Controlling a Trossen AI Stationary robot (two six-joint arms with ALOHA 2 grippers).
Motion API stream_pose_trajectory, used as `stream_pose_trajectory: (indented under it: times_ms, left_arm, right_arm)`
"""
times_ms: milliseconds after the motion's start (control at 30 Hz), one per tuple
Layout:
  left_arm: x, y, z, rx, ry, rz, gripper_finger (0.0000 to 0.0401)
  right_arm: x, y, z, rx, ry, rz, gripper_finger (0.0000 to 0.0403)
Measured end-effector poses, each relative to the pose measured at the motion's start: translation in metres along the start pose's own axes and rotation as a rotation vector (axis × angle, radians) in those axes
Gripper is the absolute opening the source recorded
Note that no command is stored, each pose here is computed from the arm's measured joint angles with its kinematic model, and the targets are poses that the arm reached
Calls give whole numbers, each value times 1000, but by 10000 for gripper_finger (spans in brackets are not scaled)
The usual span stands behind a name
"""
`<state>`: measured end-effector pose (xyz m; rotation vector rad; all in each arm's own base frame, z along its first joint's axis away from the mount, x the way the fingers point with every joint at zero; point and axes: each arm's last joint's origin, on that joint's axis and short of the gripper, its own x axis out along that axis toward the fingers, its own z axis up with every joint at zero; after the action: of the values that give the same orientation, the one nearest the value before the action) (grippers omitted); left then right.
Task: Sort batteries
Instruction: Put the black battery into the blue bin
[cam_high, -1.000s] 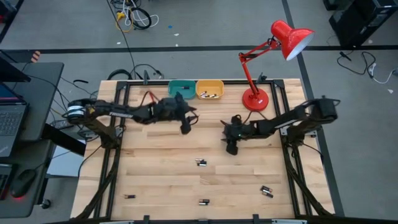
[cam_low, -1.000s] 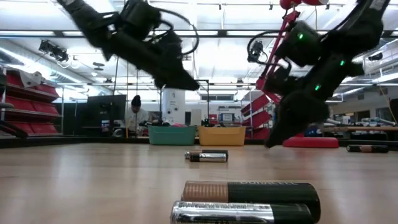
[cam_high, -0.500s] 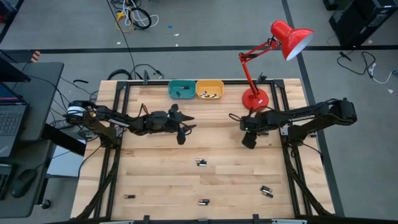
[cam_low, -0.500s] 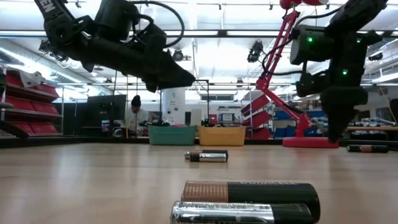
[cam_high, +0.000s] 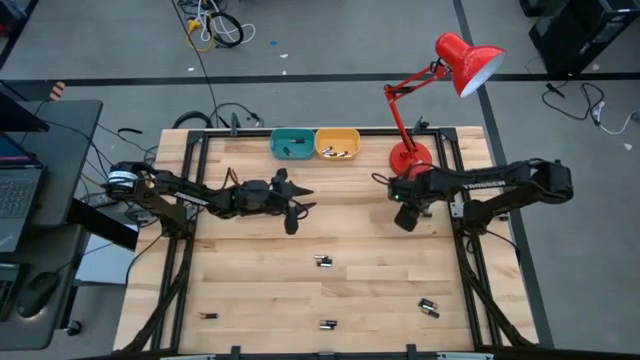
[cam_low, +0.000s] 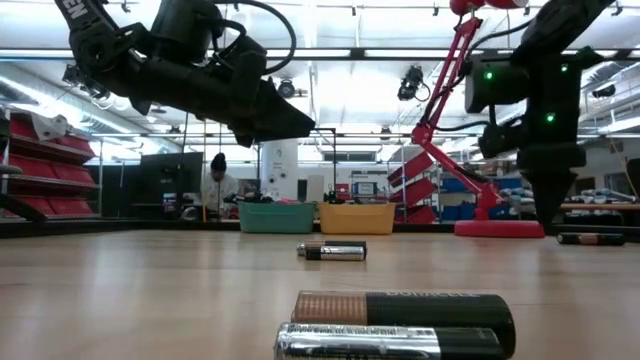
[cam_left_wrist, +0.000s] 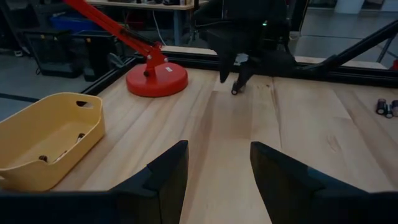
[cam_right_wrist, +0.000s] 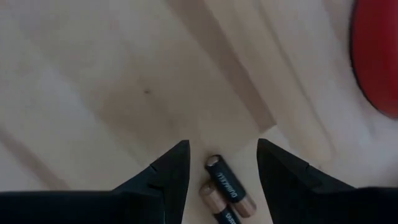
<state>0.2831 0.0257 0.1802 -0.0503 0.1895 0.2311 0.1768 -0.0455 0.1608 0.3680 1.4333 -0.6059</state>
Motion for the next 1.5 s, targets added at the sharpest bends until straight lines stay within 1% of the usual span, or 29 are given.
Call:
stream_pose_trajectory:
  times_ms: [67, 200, 300, 433, 567, 667, 767, 867, 1000, 1100, 1267, 1367, 1500]
  left_arm:
    - [0, -1, 0, 1, 0, -3, 188]
    - [-1, -5, -1, 6, 7, -16, 188]
    - [-1, -7, -2, 17, 17, -24, 188]
    - [-1, -7, -2, 35, 22, -25, 188]
    - [-1, -7, -4, 41, 34, -19, 188]
    - [-1, -7, -4, 43, 42, -14, 188]
    - [-1, -6, -5, 42, 44, -11, 188]
    - [-1, -6, -5, 42, 47, -11, 188]
    - [-1, -6, -5, 42, 50, -8, 188]
    - [-1, -5, -7, 34, 67, 19, 188]
    - [-2, -4, -11, 22, 107, 46, 188]
    - [-2, -4, -12, 19, 113, 74, 188]
    - [-2, -2, -12, 23, 110, 118, 188]
  right_arm:
    - [3, -5, -1, 72, 40, -19, 172]
    - [15, -10, -5, 137, 128, -64, 172]
    - [24, -10, -5, 143, 180, -78, 172]
    - [29, -8, -3, 132, 215, -78, 172]
    - [30, -8, -4, 168, 237, -84, 170]
    - [30, -8, -5, 189, 242, -82, 163]
    - [30, -8, -5, 192, 241, -73, 146]
    - [31, -7, -4, 192, 232, -61, 116]
    - [31, -7, -2, 170, 218, -41, 62]
    - [32, -7, -2, 146, 215, -29, 28]
    - [31, -7, 0, 121, 199, -28, 25]
    - [27, -6, 7, 120, 173, -27, 42]
    - [15, 2, 36, 121, -35, 48, 44]
